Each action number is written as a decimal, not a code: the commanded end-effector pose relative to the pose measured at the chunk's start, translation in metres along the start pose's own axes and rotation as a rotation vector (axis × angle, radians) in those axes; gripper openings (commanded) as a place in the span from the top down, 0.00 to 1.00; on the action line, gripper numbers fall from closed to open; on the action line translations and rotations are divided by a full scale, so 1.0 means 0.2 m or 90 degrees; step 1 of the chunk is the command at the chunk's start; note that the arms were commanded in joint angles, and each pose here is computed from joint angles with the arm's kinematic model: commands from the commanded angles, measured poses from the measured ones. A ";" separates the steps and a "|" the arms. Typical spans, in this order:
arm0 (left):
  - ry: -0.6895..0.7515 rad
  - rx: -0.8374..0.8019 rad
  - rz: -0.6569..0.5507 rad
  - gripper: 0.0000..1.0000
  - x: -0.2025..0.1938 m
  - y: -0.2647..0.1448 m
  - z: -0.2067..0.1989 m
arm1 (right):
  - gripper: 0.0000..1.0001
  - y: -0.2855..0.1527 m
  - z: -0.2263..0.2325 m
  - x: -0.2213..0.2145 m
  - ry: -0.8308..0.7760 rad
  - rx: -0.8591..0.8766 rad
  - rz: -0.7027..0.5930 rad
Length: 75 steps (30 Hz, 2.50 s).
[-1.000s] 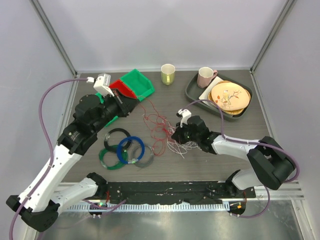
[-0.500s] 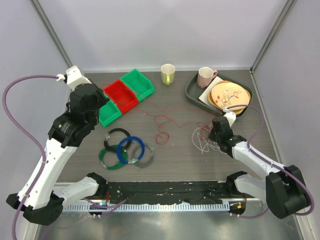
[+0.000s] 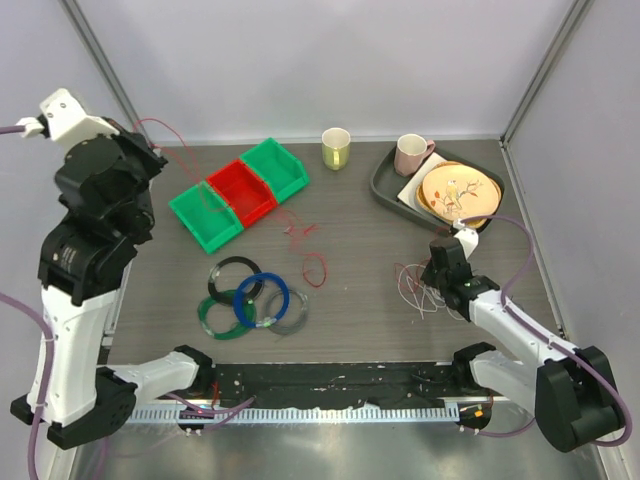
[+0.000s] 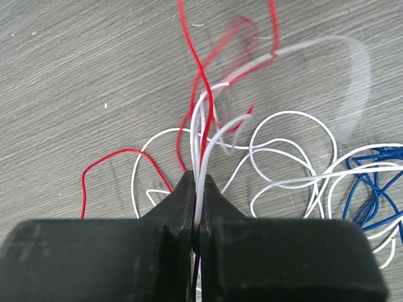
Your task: Untangle the cables
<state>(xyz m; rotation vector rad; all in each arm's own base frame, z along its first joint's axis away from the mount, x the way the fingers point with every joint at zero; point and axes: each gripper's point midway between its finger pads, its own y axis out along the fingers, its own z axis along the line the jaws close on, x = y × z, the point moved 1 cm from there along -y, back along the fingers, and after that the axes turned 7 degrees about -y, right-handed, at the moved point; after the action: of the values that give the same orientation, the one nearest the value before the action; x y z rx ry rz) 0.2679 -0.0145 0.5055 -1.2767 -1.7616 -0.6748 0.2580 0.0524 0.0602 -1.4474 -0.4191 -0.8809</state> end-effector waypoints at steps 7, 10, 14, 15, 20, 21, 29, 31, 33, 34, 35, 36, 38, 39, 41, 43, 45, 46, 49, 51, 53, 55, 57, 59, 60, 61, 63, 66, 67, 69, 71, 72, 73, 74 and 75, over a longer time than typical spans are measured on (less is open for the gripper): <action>0.066 0.098 -0.138 1.00 0.37 -0.03 0.08 | 0.99 0.00 -0.08 0.02 0.042 -0.042 -0.012; 0.075 0.050 -0.116 1.00 0.32 -0.01 0.02 | 0.99 -0.01 -0.04 0.03 0.026 -0.012 -0.012; 0.082 0.004 -0.085 1.00 0.23 0.04 -0.06 | 0.84 -0.04 0.08 0.09 0.003 0.090 -0.039; 0.082 -0.025 -0.066 1.00 0.19 0.05 -0.10 | 0.78 -0.06 0.16 0.06 -0.022 0.159 -0.028; 0.049 -0.268 0.108 1.00 -0.11 0.00 -0.45 | 0.36 -0.29 0.45 0.20 -0.082 0.389 -0.120; 0.038 -0.299 0.133 1.00 -0.14 -0.02 -0.50 | 0.33 -0.37 0.52 0.21 -0.102 0.429 -0.143; -0.023 -0.547 0.351 1.00 -0.52 -0.23 -0.86 | 0.32 -0.62 0.78 0.16 -0.208 0.558 -0.230; -0.025 -0.550 0.367 1.00 -0.61 -0.23 -0.87 | 0.32 -0.60 0.78 0.17 -0.197 0.538 -0.226; -0.023 -0.536 0.382 1.00 -0.69 -0.23 -0.83 | 0.32 -0.54 0.75 0.18 -0.179 0.495 -0.221; -0.030 -0.525 0.375 1.00 -0.70 -0.21 -0.81 | 0.32 -0.52 0.75 0.18 -0.177 0.489 -0.217; -0.036 -0.508 0.373 1.00 -0.72 -0.20 -0.79 | 0.32 -0.51 0.76 0.18 -0.174 0.489 -0.216; -0.026 -0.471 0.388 1.00 -0.84 -0.16 -0.72 | 0.32 -0.52 0.77 0.17 -0.169 0.499 -0.211; -0.054 -0.428 0.348 1.00 -0.83 -0.13 -0.65 | 0.32 -0.52 0.80 0.17 -0.162 0.517 -0.213; -0.047 -0.405 0.362 1.00 -0.92 -0.12 -0.58 | 0.32 -0.55 0.84 0.15 -0.168 0.552 -0.200; -0.061 -0.383 0.350 1.00 -0.93 -0.11 -0.52 | 0.32 -0.56 0.87 0.16 -0.166 0.566 -0.202; -0.049 -0.344 0.373 1.00 -1.07 -0.11 -0.41 | 0.32 -0.54 0.88 0.17 -0.170 0.561 -0.198; -0.051 -0.311 0.375 1.00 -1.16 -0.12 -0.27 | 0.32 -0.53 0.88 0.20 -0.167 0.538 -0.202; -0.053 -0.302 0.374 1.00 -1.18 -0.13 -0.23 | 0.32 -0.51 0.85 0.25 -0.155 0.499 -0.219; -0.051 -0.272 0.389 1.00 -1.30 -0.18 -0.06 | 0.31 -0.48 0.82 0.32 -0.136 0.441 -0.224; -0.058 -0.255 0.405 1.00 -1.38 -0.22 0.05 | 0.30 -0.47 0.83 0.36 -0.126 0.417 -0.223; -0.052 -0.244 0.432 1.00 -1.48 -0.25 0.12 | 0.30 -0.42 0.87 0.34 -0.130 0.411 -0.192; -0.060 -0.259 0.434 1.00 -1.50 -0.27 0.13 | 0.30 -0.34 0.95 0.31 -0.140 0.406 -0.154; -0.050 -0.250 0.441 1.00 -1.53 -0.27 0.17 | 0.31 -0.33 1.06 0.33 -0.153 0.436 -0.127; -0.042 -0.241 0.445 1.00 -1.55 -0.27 0.20 | 0.32 -0.21 1.14 0.24 -0.174 0.437 -0.068; -0.040 -0.237 0.446 1.00 -1.56 -0.27 0.21 | 0.33 -0.21 1.21 0.28 -0.168 0.450 -0.066; -0.037 -0.233 0.446 1.00 -1.57 -0.27 0.21 | 0.34 -0.19 1.26 0.26 -0.174 0.470 -0.047; -0.030 -0.224 0.447 1.00 -1.58 -0.27 0.24 | 0.37 -0.09 1.34 0.21 -0.181 0.466 -0.013; -0.025 -0.206 0.439 1.00 -1.58 -0.26 0.27 | 0.39 0.01 1.43 0.14 -0.188 0.480 0.024; -0.027 -0.204 0.434 1.00 -1.57 -0.25 0.27 | 0.40 0.04 1.45 0.12 -0.190 0.482 0.036; -0.025 -0.199 0.432 1.00 -1.58 -0.25 0.28 | 0.44 0.12 1.49 0.07 -0.197 0.469 0.061; -0.027 -0.196 0.424 1.00 -1.56 -0.25 0.29 | 0.50 0.15 1.51 0.04 -0.198 0.470 0.076; -0.024 -0.192 0.425 1.00 -1.57 -0.25 0.30 | 0.57 0.16 1.53 0.04 -0.197 0.476 0.077; -0.024 -0.190 0.421 1.00 -1.56 -0.25 0.30 | 0.65 0.18 1.54 0.02 -0.197 0.477 0.086; -0.024 -0.179 0.408 1.00 -1.54 -0.24 0.31 | 0.86 0.19 1.55 0.03 -0.190 0.480 0.085; -0.020 -0.164 0.400 1.00 -1.54 -0.23 0.34 | 0.96 0.19 1.54 0.03 -0.185 0.472 0.080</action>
<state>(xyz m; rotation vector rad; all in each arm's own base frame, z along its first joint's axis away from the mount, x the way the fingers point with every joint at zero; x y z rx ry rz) 0.2386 -0.1395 0.1984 -1.9655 -1.1084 -0.5053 0.3584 0.3252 0.0521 -0.9675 -0.7500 -0.3012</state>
